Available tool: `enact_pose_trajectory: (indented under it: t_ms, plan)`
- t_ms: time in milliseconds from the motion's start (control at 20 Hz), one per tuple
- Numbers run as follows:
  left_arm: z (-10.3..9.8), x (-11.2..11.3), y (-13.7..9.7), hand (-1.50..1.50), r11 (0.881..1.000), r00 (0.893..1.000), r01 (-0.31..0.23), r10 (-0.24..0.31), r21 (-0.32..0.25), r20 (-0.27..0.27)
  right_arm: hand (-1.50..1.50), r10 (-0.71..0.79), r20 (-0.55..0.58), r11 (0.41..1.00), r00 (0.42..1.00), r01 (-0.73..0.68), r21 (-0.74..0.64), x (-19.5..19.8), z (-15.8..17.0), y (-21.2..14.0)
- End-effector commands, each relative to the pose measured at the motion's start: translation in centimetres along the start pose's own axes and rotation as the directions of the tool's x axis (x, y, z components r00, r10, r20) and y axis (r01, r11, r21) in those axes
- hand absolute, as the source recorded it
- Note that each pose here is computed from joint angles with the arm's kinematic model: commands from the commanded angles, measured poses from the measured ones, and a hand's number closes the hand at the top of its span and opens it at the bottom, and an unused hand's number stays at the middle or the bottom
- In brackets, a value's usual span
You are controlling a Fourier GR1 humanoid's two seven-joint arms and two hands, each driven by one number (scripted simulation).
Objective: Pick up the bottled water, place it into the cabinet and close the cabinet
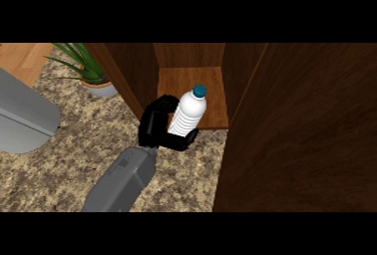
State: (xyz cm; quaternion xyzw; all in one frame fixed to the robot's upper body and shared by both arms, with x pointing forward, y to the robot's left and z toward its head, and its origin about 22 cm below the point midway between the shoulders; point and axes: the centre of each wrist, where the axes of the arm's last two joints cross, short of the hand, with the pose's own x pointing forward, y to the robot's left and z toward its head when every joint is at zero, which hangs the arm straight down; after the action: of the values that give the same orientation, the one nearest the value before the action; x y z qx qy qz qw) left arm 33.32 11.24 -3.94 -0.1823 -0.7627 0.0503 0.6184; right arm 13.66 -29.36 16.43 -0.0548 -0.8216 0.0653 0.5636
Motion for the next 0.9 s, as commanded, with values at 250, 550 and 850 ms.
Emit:
enact_pose_trajectory:
  t_ms: [250, 550, 850]
  plan:
    - [-4.8, 3.2, -5.0, 1.5, 0.999, 0.999, 0.032, -0.032, -0.017, 0.001, -1.5, -0.141, 0.043, 0.99, 0.989, 0.14, 0.033, 0.2, 0.9, -3.8]
    - [-8.1, 5.4, -8.3, 1.5, 0.994, 0.995, 0.098, -0.098, 0.04, 0.002, -1.5, -0.148, 0.052, 0.989, 0.988, 0.146, 0.032, 0.4, 1.9, -5.7]
    - [-10.0, 4.7, -6.4, 1.5, 0.978, 0.981, 0.194, -0.191, 0.081, -0.044, -1.5, -0.158, 0.063, 0.987, 0.985, 0.155, 0.039, -0.4, 0.7, -6.5]
